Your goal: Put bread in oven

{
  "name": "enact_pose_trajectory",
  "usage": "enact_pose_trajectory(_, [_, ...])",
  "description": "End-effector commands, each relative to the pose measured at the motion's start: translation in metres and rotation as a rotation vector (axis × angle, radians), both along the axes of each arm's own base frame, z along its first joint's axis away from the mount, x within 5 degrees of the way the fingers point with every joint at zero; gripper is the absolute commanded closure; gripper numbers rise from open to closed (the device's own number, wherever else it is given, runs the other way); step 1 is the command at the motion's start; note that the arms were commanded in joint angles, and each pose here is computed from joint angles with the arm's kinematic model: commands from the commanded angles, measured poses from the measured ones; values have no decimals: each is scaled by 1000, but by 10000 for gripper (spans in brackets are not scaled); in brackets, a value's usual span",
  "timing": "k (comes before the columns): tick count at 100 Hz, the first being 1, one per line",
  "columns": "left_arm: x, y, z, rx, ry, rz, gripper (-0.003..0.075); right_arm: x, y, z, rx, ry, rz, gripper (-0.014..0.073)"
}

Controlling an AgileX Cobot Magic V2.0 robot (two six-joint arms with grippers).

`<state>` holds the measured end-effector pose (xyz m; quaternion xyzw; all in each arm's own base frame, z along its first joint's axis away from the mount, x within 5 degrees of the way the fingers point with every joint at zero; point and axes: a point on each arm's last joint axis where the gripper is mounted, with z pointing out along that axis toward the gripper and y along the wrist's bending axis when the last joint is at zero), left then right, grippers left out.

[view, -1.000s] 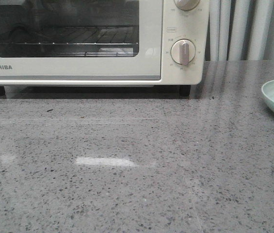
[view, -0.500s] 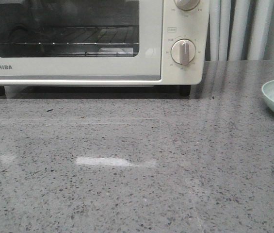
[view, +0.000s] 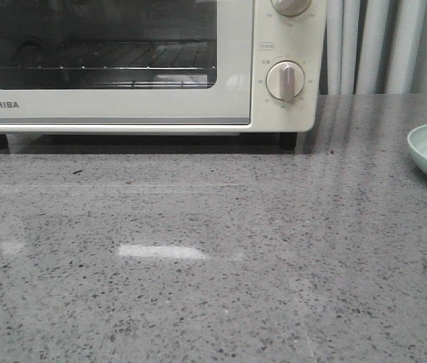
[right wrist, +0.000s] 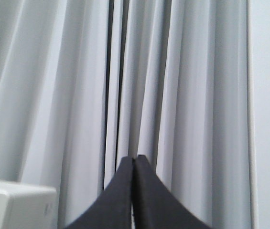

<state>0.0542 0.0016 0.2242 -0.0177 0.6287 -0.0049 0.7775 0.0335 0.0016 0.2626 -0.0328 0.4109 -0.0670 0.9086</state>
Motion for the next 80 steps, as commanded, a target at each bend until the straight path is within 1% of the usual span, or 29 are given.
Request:
enact_pose_trajectory(1, [-5, 1, 5, -13, -138, 4, 741, -5, 0, 1, 57, -72, 54, 671])
enact_pose_trajectory(4, [-5, 1, 6, -13, -147, 5, 741, -3, 0, -1, 107, -32, 94, 671])
enact_pose_trajectory(8, [-6, 1, 7, -13, -162, 7, 741, -2, 0, -2, 156, -10, 133, 671])
enact_pose_trajectory(15, [-6, 2, 9, -27, -184, 7, 741, -2, 0, 1, 169, -2, 142, 671])
enact_pose_trajectory(17, [-7, 2, 10, -50, -193, 6, 742, -2, 0, 1, 168, -3, 142, 671])
enact_pose_trajectory(20, [-7, 3, 11, -109, -209, 1, 742, -3, 0, 3, 174, -8, 148, 671])
enact_pose_trajectory(21, [-8, 4, 12, -144, -221, 1, 742, -3, 0, 3, 179, -8, 152, 671])
enact_pose_trajectory(25, [-9, 8, 14, -243, -258, 1, 741, -3, 0, 5, 232, -17, 201, 671])
enact_pose_trajectory(28, [-10, 9, 15, -280, -277, 6, 742, -4, 0, 7, 270, -26, 238, 671])
enact_pose_trajectory(34, [-10, 11, 16, -312, -297, 11, 741, -5, 0, 11, 330, -31, 293, 671])
enact_pose_trajectory(41, [-11, 11, 18, -332, -305, 4, 741, -6, 0, 15, 368, -29, 326, 671])
enact_pose_trajectory(51, [-14, 13, 25, -413, -376, -20, 741, -7, 0, 20, 373, -15, 323, 671])
enact_pose_trajectory(55, [-17, 14, 30, -446, -426, -32, 741, -8, 0, 23, 371, -22, 324, 671])
enact_pose_trajectory(59, [-19, 14, 34, -440, -442, -34, 741, -9, 0, 24, 371, -24, 324, 671])
enact_pose_trajectory(66, [-20, 11, 38, -390, -447, -41, 741, -8, 0, 24, 371, -22, 324, 671])
enact_pose_trajectory(74, [-21, 6, 44, -265, -458, -54, 741, -8, 0, 23, 372, -8, 320, 671])
enact_pose_trajectory(80, [-24, 2, 51, -182, -473, -63, 741, -5, 0, 20, 376, 33, 309, 671])
